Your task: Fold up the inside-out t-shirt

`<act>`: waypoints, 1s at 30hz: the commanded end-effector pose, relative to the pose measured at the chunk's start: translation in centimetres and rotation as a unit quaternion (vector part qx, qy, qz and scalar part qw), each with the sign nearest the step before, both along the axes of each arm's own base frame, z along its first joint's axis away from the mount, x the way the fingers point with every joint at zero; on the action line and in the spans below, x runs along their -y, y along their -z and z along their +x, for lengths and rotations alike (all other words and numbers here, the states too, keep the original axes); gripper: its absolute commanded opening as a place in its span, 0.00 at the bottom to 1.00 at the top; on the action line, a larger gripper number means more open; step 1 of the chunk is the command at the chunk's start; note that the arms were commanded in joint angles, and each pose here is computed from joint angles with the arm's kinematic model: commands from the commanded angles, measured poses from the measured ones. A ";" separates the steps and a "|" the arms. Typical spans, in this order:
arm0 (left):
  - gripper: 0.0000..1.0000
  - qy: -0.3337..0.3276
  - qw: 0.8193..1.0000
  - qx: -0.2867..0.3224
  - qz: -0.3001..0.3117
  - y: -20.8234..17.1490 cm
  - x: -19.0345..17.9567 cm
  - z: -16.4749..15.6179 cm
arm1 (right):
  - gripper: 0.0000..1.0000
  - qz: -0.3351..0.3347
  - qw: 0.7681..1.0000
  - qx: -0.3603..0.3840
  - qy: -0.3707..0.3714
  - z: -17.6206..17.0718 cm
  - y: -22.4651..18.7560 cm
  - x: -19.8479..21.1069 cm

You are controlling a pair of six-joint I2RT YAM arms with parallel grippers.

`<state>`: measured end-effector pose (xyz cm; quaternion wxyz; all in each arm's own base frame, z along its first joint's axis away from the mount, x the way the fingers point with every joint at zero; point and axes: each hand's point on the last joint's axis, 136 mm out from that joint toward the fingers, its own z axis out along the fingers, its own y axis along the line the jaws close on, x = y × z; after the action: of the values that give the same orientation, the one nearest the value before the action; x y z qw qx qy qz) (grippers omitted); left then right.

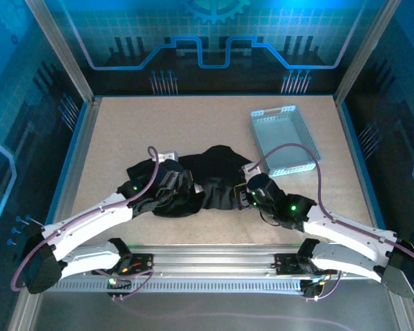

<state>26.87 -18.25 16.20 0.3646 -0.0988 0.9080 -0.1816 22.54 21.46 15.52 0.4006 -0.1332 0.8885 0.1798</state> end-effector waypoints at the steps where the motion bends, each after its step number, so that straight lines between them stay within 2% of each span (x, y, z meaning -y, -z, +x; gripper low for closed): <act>1: 0.52 0.021 0.999 -0.018 0.020 0.5 -1.0 -1.4 | 0.00 -0.008 0.997 0.013 0.072 1.7 -1.9 2.4; 4: 0.56 -0.034 0.994 -0.068 0.078 1.8 -4.9 -2.5 | 0.00 -0.024 0.994 -0.020 0.108 2.3 -0.9 4.9; 7: 0.61 -0.103 0.980 -0.136 0.104 4.4 -9.0 -4.1 | 0.00 -0.032 0.993 -0.049 0.106 2.1 1.2 5.9; 12: 0.58 -0.149 0.969 -0.187 0.068 8.4 -11.3 -4.6 | 0.00 -0.015 0.995 -0.056 0.081 0.6 3.2 6.0; 20: 0.53 -0.111 0.978 -0.176 -0.015 9.4 -8.1 -1.1 | 0.00 -0.020 0.995 -0.082 0.056 -0.9 5.8 5.9; 30: 0.47 -0.120 0.971 -0.206 -0.016 11.7 -7.7 -0.6 | 0.00 -0.025 0.995 -0.079 0.061 -0.7 6.0 6.1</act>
<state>25.82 -10.05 4.65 0.1920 -0.2428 0.9444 -0.1111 21.47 15.30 9.11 0.3271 -0.0736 0.9314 0.1419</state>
